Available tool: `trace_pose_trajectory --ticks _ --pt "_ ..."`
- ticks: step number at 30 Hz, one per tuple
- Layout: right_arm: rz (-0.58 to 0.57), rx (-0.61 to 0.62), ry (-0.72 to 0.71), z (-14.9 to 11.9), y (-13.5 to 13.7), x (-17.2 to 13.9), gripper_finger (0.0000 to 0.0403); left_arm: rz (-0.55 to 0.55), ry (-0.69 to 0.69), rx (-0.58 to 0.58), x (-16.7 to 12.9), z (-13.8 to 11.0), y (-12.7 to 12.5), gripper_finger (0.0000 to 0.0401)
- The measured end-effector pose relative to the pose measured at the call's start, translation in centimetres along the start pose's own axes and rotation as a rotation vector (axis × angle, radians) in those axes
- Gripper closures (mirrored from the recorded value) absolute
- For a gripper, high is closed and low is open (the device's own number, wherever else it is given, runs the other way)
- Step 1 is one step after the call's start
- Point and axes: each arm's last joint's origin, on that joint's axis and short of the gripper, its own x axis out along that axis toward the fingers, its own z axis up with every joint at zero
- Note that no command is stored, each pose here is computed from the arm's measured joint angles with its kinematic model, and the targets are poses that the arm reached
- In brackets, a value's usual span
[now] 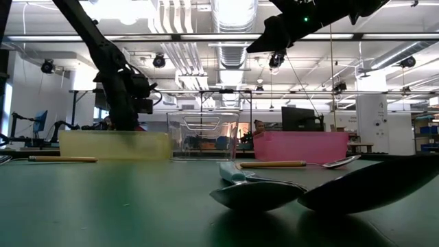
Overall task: Sort silverware by color (type)
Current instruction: Put the blue spoon into the yellow bin
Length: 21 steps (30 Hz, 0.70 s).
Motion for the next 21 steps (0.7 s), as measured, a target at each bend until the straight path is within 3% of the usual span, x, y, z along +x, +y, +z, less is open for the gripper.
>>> trace_pose_trajectory --ticks 21 --pt "0.0 0.0 0.0 0.0 0.0 0.0 0.0289 0.022 -0.029 0.012 0.25 0.05 0.13 0.0401"
